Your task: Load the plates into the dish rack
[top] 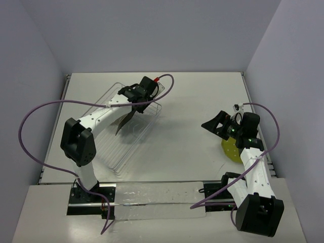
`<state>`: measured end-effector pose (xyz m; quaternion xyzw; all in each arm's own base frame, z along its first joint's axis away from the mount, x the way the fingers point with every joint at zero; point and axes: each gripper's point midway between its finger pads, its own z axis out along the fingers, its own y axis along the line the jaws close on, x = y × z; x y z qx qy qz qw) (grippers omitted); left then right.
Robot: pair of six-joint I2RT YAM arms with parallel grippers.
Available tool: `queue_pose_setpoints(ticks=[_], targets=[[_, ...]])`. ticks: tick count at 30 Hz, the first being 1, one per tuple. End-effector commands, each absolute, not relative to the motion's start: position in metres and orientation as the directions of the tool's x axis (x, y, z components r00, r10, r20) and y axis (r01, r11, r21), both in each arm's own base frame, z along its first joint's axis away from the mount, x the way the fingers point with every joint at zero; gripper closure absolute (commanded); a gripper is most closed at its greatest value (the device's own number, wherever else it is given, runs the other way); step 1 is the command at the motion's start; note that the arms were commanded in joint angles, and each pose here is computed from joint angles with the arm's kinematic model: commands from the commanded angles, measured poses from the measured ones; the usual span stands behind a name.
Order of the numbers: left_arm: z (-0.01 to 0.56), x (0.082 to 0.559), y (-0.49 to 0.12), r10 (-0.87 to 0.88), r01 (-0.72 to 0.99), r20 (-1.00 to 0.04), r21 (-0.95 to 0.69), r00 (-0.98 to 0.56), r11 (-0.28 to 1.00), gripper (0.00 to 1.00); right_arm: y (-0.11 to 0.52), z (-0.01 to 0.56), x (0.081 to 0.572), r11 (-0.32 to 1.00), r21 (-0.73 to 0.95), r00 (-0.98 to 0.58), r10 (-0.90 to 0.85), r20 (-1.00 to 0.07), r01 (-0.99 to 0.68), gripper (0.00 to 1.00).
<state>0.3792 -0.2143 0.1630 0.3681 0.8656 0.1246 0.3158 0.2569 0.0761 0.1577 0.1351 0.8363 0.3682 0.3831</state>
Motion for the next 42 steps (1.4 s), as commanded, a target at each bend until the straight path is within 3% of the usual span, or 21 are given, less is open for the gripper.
queue_pose_setpoints(ticks=[1,2,3,15,22,28,42], targets=[[0.183,0.378,-0.21,0.701,0.516,-0.471,0.475,-0.535,0.713,0.89,0.076,0.172,0.263,0.708,0.697,-0.638,0.487,-0.596,-0.112,0.08],[0.187,0.378,-0.21,0.698,0.501,-0.476,0.487,-0.535,0.716,0.99,0.077,0.173,0.263,0.709,0.696,-0.638,0.485,-0.598,-0.114,0.08],[0.19,0.379,-0.209,0.699,0.486,-0.479,0.503,-0.532,0.715,1.0,0.077,0.173,0.263,0.71,0.695,-0.636,0.484,-0.601,-0.117,0.08],[0.26,0.382,-0.2,0.617,0.312,-0.688,0.533,-0.382,0.787,1.0,0.08,0.176,0.262,0.704,0.697,-0.641,0.474,-0.603,-0.135,0.08],[0.299,0.363,-0.197,0.558,0.313,-0.818,0.498,-0.139,0.808,1.0,0.082,0.178,0.262,0.701,0.698,-0.645,0.468,-0.604,-0.145,0.08],[0.292,0.355,-0.196,0.554,0.329,-0.831,0.51,-0.049,0.795,1.0,0.081,0.176,0.262,0.708,0.693,-0.644,0.468,-0.605,-0.137,0.08],[0.24,0.37,-0.186,0.561,0.249,-0.818,0.521,-0.127,0.816,1.0,0.081,0.175,0.26,0.716,0.685,-0.644,0.462,-0.61,-0.135,0.08]])
